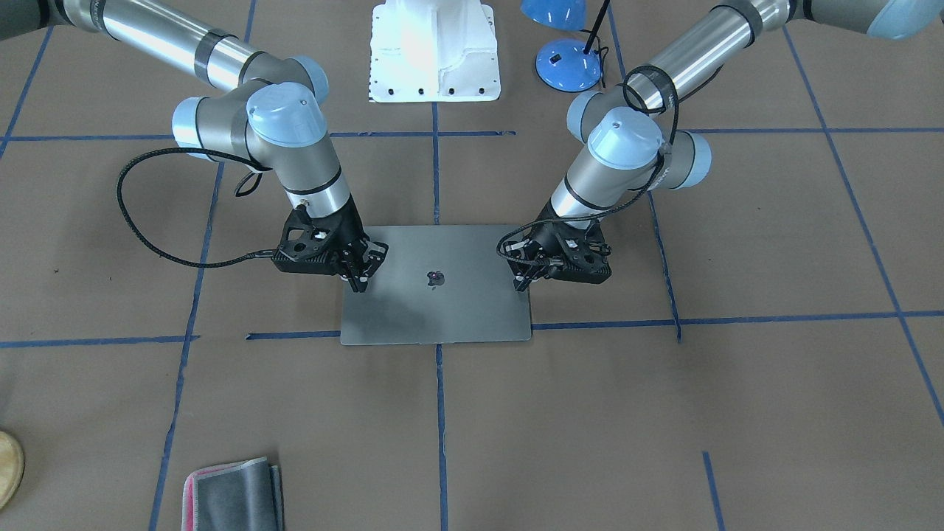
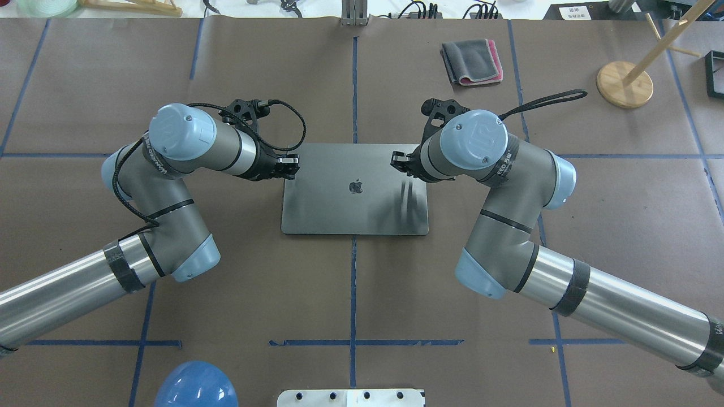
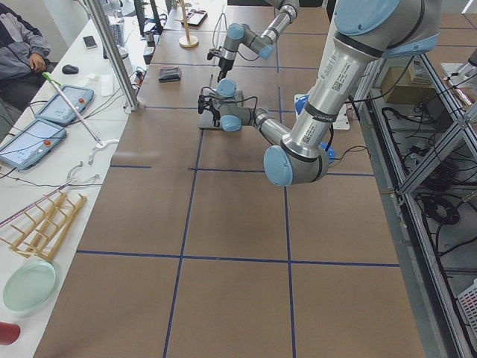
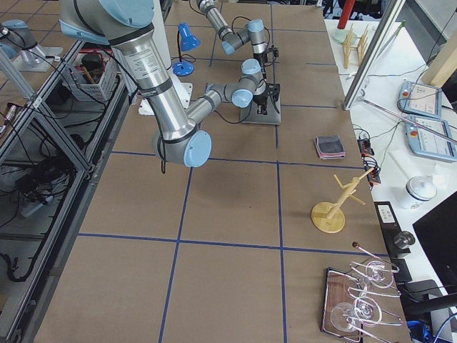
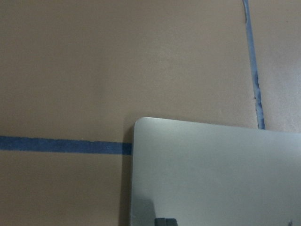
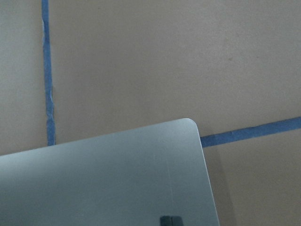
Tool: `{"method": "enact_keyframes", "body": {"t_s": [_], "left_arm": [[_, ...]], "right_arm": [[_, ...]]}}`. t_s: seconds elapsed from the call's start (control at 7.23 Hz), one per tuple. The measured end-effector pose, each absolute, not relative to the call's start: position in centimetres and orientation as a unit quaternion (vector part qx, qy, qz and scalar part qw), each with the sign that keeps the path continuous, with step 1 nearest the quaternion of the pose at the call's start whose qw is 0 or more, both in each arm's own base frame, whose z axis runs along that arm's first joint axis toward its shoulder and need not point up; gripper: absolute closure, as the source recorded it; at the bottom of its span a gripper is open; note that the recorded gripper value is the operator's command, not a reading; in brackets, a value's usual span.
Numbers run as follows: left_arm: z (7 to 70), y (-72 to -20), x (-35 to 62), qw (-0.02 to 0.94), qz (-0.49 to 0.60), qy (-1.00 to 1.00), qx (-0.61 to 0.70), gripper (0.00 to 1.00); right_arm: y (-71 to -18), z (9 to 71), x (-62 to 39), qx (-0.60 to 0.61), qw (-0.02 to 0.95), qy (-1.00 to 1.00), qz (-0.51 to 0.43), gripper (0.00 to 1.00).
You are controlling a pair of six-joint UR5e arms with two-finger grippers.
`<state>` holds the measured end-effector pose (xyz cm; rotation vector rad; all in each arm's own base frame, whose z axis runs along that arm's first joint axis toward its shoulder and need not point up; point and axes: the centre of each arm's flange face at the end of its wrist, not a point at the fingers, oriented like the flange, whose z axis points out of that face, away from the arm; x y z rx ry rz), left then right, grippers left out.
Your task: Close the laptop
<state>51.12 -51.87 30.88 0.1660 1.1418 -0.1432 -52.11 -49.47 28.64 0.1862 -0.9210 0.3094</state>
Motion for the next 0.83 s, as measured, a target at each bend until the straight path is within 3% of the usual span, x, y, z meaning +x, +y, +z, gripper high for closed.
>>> {"method": "enact_keyframes", "body": {"t_s": [0.41,0.83], "left_arm": [[32.7,-52.6,45.7,0.869,-0.054,0.491,0.031,0.00],[33.4,-51.4,34.3,0.928,0.067,0.363,0.041,0.00]], "right_arm": [[-50.9,29.1,-48.0,0.046,0.901,-0.418,0.109,0.00],[-50.7,33.6,-38.3,0.052,0.933,-0.356,-0.006,0.00]]}}
